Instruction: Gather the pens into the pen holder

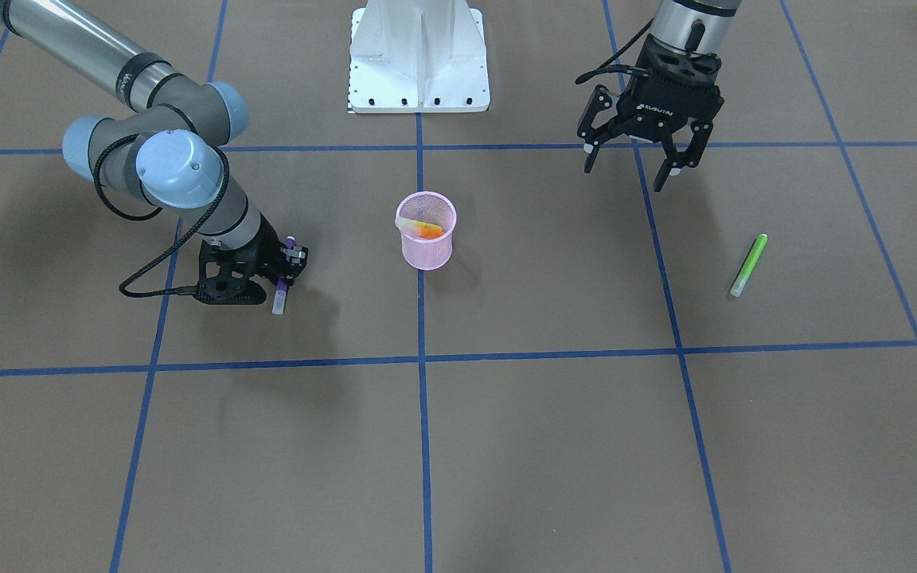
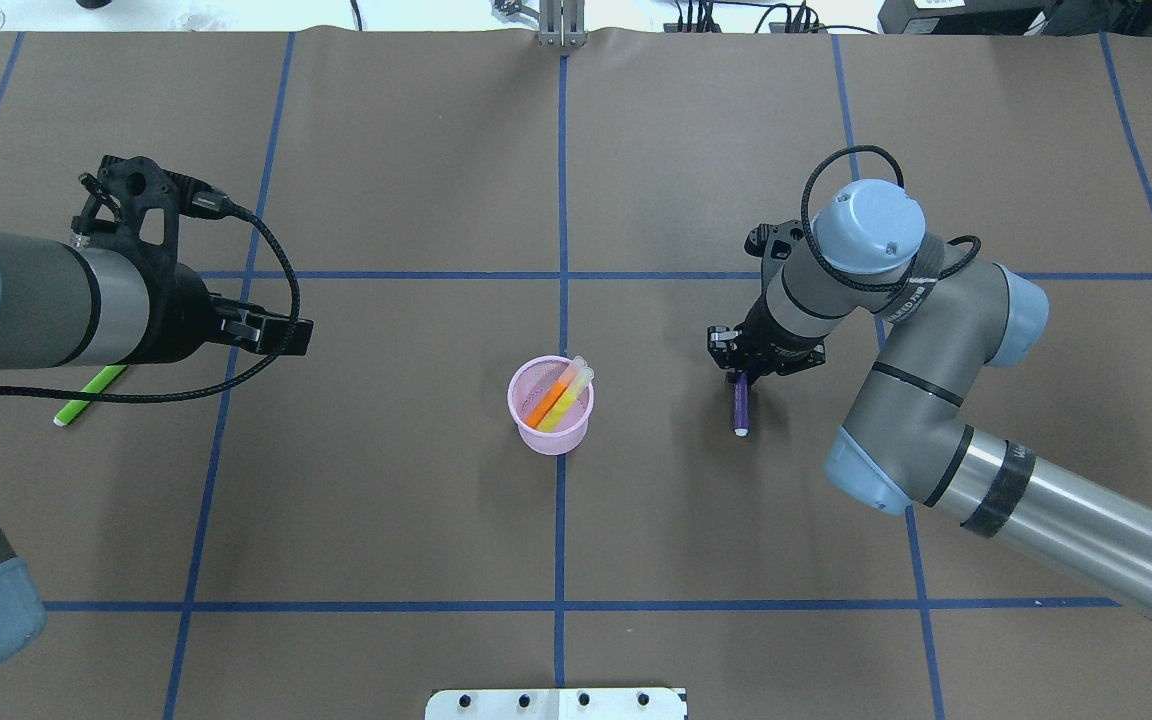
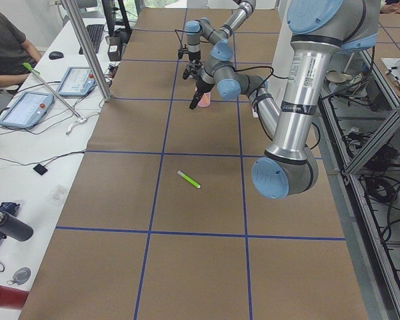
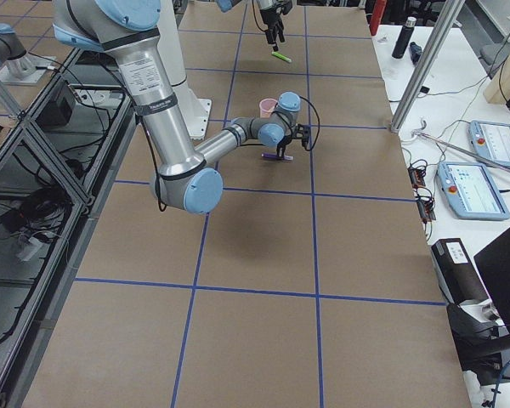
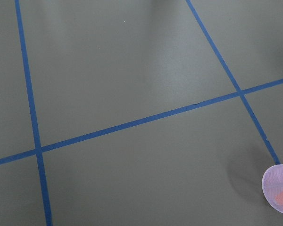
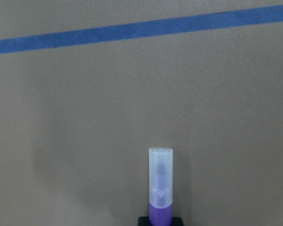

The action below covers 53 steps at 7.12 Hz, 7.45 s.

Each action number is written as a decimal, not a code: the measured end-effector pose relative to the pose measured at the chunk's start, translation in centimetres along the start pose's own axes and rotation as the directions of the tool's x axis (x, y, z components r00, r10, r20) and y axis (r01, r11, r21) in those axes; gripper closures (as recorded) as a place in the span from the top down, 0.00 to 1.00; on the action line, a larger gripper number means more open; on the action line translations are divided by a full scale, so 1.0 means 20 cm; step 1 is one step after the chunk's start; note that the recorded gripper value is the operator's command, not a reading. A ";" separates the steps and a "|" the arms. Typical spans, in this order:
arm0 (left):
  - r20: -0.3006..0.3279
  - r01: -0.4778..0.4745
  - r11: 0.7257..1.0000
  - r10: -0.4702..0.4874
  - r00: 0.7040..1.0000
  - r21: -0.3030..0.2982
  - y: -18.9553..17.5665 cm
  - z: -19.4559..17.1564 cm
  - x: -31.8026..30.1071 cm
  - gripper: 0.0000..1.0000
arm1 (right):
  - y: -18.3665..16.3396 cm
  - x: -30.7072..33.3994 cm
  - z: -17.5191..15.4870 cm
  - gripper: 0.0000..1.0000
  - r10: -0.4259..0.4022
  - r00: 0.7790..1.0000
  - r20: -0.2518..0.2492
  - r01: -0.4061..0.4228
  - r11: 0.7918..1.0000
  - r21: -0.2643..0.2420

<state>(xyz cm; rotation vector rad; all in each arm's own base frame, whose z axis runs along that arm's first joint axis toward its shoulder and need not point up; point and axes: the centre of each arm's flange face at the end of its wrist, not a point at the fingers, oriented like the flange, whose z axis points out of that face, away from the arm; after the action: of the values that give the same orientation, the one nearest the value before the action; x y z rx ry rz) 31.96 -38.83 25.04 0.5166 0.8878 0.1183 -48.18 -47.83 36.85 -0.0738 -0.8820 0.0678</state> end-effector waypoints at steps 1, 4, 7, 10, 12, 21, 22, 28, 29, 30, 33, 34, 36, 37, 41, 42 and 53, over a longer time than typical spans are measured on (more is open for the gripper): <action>-0.001 0.000 1.000 0.000 1.000 0.002 0.00 -0.01 0.00 0.99 | 0.00 -0.02 -0.04 0.00 0.000 1.000 0.009 0.000 1.000 0.008; -0.015 -0.007 1.000 0.007 1.000 -0.009 0.01 -0.04 -0.01 0.99 | 0.04 -0.17 -0.34 0.00 0.038 0.997 0.066 -0.048 0.988 0.147; -0.010 -0.013 0.999 0.012 1.000 -0.047 0.02 -0.03 -0.12 0.99 | 0.22 -0.42 -0.59 0.00 0.112 0.992 0.054 -0.123 0.947 0.297; 0.014 -0.007 0.997 0.008 1.000 -0.081 0.06 0.03 -0.19 0.99 | 0.41 -0.71 -0.59 0.00 0.188 0.981 0.050 -0.192 0.895 0.403; 0.034 0.000 0.995 0.003 0.999 -0.099 0.07 0.09 -0.23 0.99 | 0.49 -0.87 -0.64 0.00 0.200 0.978 0.060 -0.205 0.869 0.450; 0.050 0.005 0.994 0.000 0.999 -0.112 0.08 0.13 -0.26 0.99 | 0.71 -1.22 -0.38 0.00 0.097 0.995 -0.033 -0.055 0.777 0.627; 0.050 0.005 0.994 0.000 0.999 -0.111 0.08 0.13 -0.26 0.99 | 0.71 -1.22 -0.37 0.00 0.076 0.996 -0.052 -0.027 0.780 0.625; 0.054 0.007 0.994 -0.001 0.999 -0.110 0.08 0.14 -0.27 0.99 | 0.71 -1.23 -0.41 1.00 0.047 0.997 -0.056 -0.002 0.787 0.617; 0.059 -0.001 0.993 0.008 0.998 -0.114 0.08 0.15 -0.28 0.99 | 0.69 -1.21 -0.43 1.00 0.031 0.998 -0.062 0.013 0.795 0.607; 0.074 -0.033 0.992 0.042 0.996 -0.125 0.08 0.17 -0.32 0.99 | 0.66 -1.14 -0.45 1.00 0.021 0.998 -0.066 0.023 0.807 0.590; 0.143 -0.212 0.958 0.242 0.960 -0.195 0.09 0.21 -0.67 0.99 | 0.57 -0.79 -0.60 1.00 0.012 0.998 -0.064 0.025 0.832 0.554; 0.125 -0.282 0.928 0.319 0.940 -0.244 0.08 0.24 -0.81 0.99 | 0.54 -0.64 -0.65 1.00 0.016 0.998 -0.065 0.021 0.845 0.535; 0.034 -0.356 0.872 0.389 0.921 -0.337 0.07 0.34 -1.08 0.99 | 0.54 -0.39 -0.72 1.00 0.027 0.997 -0.077 0.016 0.860 0.510; 0.016 -0.354 0.860 0.386 0.922 -0.367 0.07 0.41 -1.16 0.99 | 0.53 -0.30 -0.72 1.00 0.041 0.995 -0.090 0.009 0.867 0.498; -0.075 -0.326 0.840 0.327 0.942 -0.435 0.10 0.57 -1.25 0.99 | 0.26 0.18 -0.82 1.00 0.050 0.983 -0.176 0.018 0.930 0.367; -0.108 -0.338 0.828 0.326 0.939 -0.448 0.11 0.60 -1.26 0.99 | 0.17 0.31 -0.87 1.00 0.049 0.983 -0.177 0.009 0.950 0.311; -0.121 -0.324 0.779 0.309 0.943 -0.536 0.11 0.91 -1.38 0.71 | -0.20 1.39 -1.16 1.00 -0.005 0.996 -0.090 0.009 0.999 0.048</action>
<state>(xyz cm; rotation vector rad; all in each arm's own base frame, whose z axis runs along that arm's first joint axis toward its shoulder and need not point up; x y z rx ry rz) 28.66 -52.46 55.10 0.1131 0.7389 0.6769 -12.49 -50.17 43.89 -0.0280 -0.7901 0.0787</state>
